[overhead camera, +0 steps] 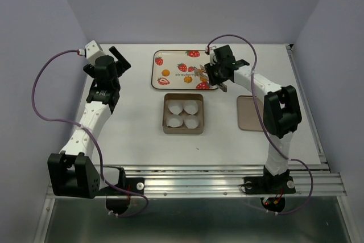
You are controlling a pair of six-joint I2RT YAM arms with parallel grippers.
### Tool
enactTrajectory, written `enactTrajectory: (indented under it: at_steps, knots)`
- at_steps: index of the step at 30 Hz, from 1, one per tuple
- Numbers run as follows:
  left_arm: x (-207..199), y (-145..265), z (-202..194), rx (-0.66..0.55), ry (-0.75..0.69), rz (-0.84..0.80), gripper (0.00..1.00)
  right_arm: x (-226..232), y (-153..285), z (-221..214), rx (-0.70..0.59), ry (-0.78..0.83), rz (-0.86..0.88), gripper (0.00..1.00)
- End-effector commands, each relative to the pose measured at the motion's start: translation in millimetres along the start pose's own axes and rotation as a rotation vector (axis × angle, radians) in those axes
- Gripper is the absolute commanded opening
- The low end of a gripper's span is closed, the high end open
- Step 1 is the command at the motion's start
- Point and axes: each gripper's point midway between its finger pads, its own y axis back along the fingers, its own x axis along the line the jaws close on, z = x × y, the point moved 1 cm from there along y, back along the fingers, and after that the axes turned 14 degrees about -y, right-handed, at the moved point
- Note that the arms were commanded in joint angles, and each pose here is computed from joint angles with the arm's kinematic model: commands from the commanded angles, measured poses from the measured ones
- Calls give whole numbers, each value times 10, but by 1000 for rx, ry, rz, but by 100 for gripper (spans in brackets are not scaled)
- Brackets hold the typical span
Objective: Pack the cookies
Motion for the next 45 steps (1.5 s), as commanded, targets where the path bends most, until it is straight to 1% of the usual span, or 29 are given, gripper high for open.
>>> enactTrajectory:
  at_steps: [1, 6, 9, 13, 19, 21, 22, 24, 25, 27, 29, 30, 32, 33, 35, 36, 37, 39, 45]
  knots:
    - [42, 65, 227, -65, 27, 11, 99, 145, 185, 315, -87, 26, 17, 43]
    - [15, 66, 242, -66, 32, -2, 99, 209, 299, 578, -155, 17, 32, 42]
    - [-4, 82, 244, -65, 36, -16, 99, 253, 456, 752, -211, 19, 47, 41]
    - [-16, 92, 241, -62, 36, -25, 99, 422, 679, 801, -250, 45, 128, 41]
    - [-13, 115, 223, -59, 45, -29, 99, 478, 917, 700, -264, 39, 156, 41]
    - [-13, 127, 207, -56, 49, -33, 99, 474, 958, 618, -254, 22, 161, 41]
    - [-13, 130, 208, -58, 51, -34, 99, 534, 1057, 605, -263, 23, 177, 41]
    - [-12, 135, 189, -54, 53, -36, 99, 618, 1120, 502, -255, 28, 193, 41]
    - [-15, 136, 189, -54, 54, -37, 99, 619, 1097, 376, -231, 28, 187, 41]
    - [-15, 144, 167, -50, 56, -41, 99, 687, 1223, 295, -236, 23, 205, 41]
    - [-16, 157, 151, -47, 60, -45, 99, 750, 1250, 95, -200, 31, 215, 41]
    - [-18, 157, 119, -42, 64, -49, 99, 816, 1349, 43, -205, 44, 230, 41]
    - [-23, 158, 70, -31, 63, -55, 99, 846, 1382, -141, -179, 57, 243, 41]
    - [-38, 161, 25, -19, 58, -66, 99, 913, 1488, -170, -193, 71, 259, 41]
    - [-54, 164, -35, -2, 58, -79, 99, 942, 1540, -235, -193, 45, 251, 41]
    - [-79, 180, -83, 10, 57, -98, 99, 918, 1534, -321, -171, 32, 245, 41]
    - [-91, 190, -119, 19, 66, -105, 99, 1010, 1605, -385, -166, 46, 267, 41]
    - [-116, 226, -209, 36, 69, -123, 99, 1082, 1656, -540, -141, 58, 271, 41]
    - [-165, 349, -354, 64, 70, -171, 99, 1119, 1717, -828, -91, 58, 258, 41]
